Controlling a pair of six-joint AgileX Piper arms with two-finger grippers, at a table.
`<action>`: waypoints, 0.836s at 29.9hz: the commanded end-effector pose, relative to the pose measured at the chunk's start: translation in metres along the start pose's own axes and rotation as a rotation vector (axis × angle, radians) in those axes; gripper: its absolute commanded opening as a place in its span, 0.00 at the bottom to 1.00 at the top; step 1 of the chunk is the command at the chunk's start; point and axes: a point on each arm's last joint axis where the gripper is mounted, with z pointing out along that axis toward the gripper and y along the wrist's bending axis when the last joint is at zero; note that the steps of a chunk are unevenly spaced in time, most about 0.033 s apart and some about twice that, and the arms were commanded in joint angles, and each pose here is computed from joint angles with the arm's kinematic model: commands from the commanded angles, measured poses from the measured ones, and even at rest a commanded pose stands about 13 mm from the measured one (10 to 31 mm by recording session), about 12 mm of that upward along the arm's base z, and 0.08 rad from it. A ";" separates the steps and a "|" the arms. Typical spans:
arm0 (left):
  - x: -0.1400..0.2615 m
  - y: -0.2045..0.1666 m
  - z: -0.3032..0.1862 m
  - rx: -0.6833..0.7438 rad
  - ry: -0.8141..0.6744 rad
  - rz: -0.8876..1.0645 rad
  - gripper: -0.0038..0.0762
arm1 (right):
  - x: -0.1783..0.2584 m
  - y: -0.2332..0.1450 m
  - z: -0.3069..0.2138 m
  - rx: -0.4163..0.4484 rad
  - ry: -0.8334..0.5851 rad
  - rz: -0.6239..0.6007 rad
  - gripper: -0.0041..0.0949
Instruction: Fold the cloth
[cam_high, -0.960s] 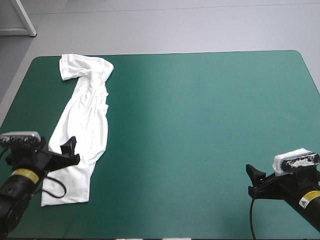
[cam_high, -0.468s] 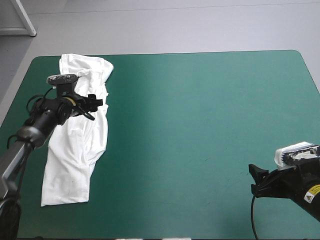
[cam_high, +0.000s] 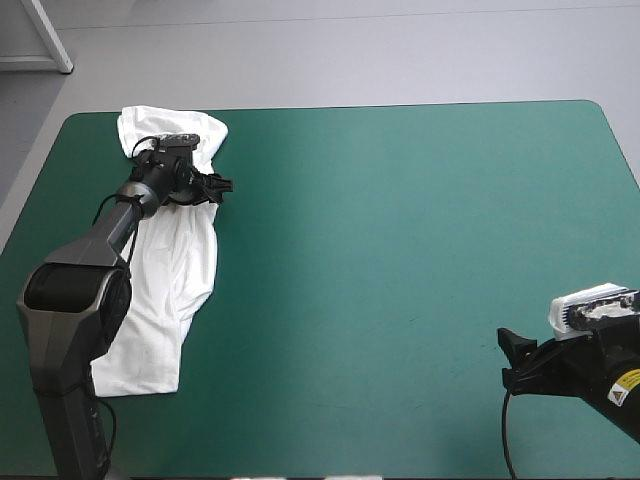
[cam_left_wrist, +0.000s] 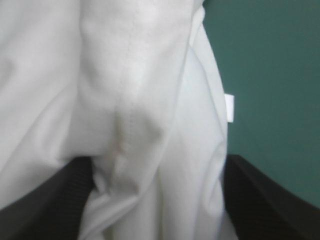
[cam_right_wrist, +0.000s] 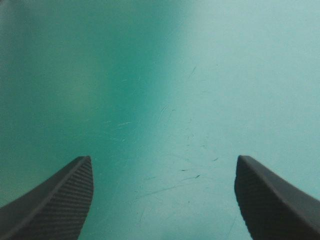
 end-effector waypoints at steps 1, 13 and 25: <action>-0.011 -0.009 -0.003 0.077 -0.015 -0.001 0.47 | -0.014 0.000 -0.005 0.004 -0.088 0.010 0.79; 0.003 -0.135 -0.047 0.544 -0.152 0.479 0.04 | -0.024 0.000 -0.012 0.007 -0.174 0.044 0.79; 0.096 -0.301 -0.150 0.827 -0.221 0.905 0.04 | -0.042 -0.002 -0.040 0.047 -0.237 0.061 0.79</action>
